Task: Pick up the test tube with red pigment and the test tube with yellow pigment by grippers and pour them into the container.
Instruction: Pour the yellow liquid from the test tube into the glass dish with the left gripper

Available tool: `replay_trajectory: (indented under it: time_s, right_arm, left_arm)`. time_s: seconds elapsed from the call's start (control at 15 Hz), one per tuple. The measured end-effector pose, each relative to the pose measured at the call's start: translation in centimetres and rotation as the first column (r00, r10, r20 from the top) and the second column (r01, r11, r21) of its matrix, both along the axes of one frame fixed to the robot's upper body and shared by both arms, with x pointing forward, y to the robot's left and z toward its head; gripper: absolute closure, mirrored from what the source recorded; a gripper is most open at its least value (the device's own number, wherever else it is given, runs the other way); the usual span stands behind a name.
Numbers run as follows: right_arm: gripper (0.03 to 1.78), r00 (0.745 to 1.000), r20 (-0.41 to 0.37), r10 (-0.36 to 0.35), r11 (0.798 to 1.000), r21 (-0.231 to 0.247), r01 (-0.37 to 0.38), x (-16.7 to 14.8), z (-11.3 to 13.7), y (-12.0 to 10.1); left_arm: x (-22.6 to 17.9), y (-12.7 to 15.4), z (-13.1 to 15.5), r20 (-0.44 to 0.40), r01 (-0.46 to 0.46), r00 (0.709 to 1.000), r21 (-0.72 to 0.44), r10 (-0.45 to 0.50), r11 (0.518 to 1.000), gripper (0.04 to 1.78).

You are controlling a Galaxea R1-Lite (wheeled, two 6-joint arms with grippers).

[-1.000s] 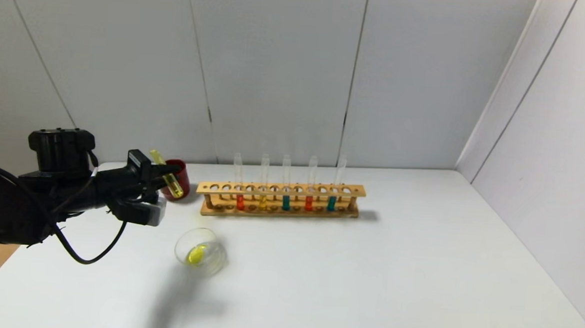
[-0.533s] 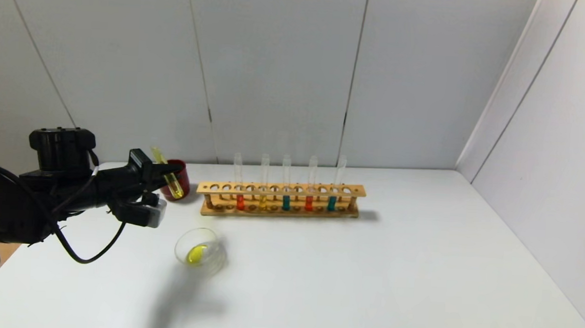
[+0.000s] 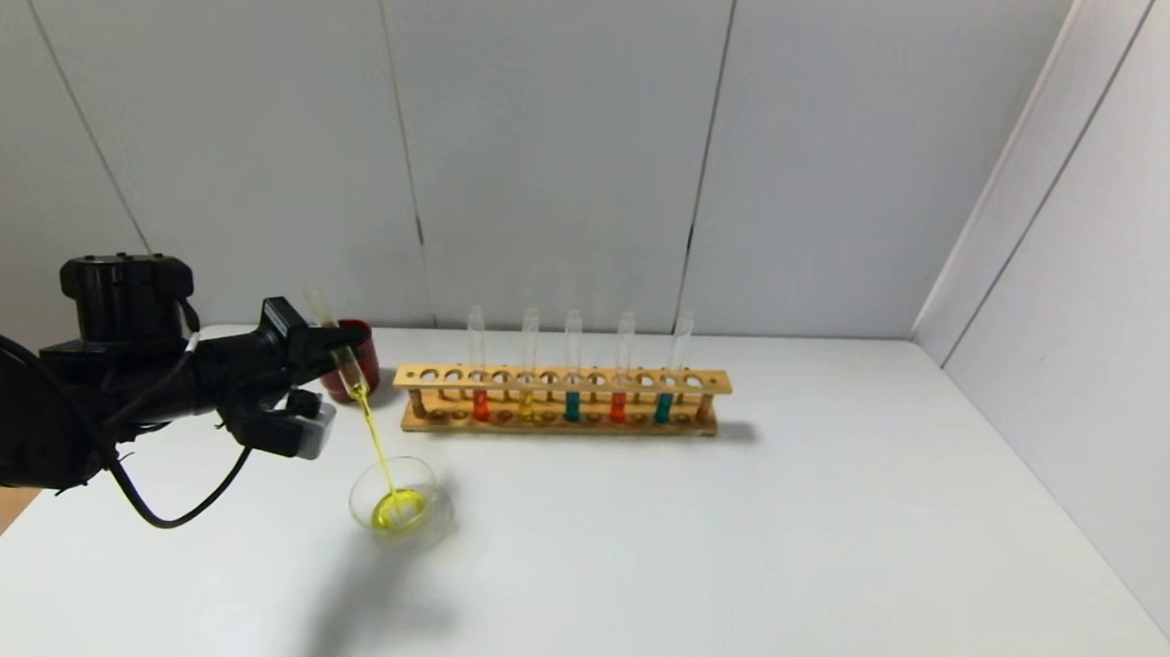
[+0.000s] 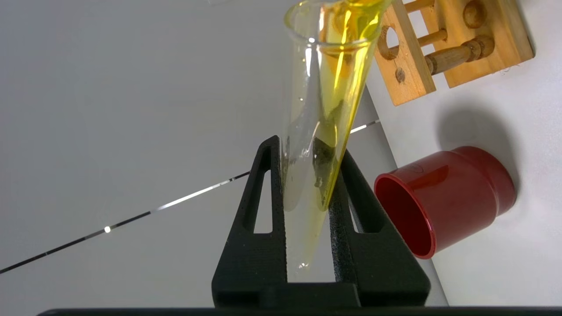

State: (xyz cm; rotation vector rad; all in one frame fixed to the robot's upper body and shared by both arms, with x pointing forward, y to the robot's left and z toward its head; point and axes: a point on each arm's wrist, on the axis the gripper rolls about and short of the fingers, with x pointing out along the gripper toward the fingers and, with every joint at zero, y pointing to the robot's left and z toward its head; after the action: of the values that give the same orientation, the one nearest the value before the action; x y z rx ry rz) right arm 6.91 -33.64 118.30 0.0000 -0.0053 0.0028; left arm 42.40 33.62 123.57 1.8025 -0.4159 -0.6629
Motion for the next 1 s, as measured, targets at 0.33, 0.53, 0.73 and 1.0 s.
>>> replay_trajectory:
  time_s: [0.33, 0.53, 0.73, 1.0]
  right_arm:
    - [0.06, 1.0, 0.0, 0.0, 1.0, 0.0, 0.0, 0.0, 0.0, 0.0]
    - [0.06, 1.0, 0.0, 0.0, 1.0, 0.0, 0.0, 0.0, 0.0, 0.0]
    - [0.06, 1.0, 0.0, 0.0, 1.0, 0.0, 0.0, 0.0, 0.0, 0.0]
    - [0.06, 1.0, 0.0, 0.0, 1.0, 0.0, 0.0, 0.0, 0.0, 0.0]
  left_arm:
    - [-0.02, -0.09, 0.05, 0.005, 0.004, 1.0, 0.004, -0.004, 1.0, 1.49]
    - [0.02, -0.08, 0.12, 0.015, 0.006, 1.0, 0.014, -0.006, 1.0, 1.49]
    - [0.03, -0.1, 0.13, 0.016, 0.007, 1.0, 0.015, -0.007, 1.0, 1.49]
    - [0.03, -0.1, 0.13, 0.024, 0.01, 1.0, 0.025, -0.011, 1.0, 1.49]
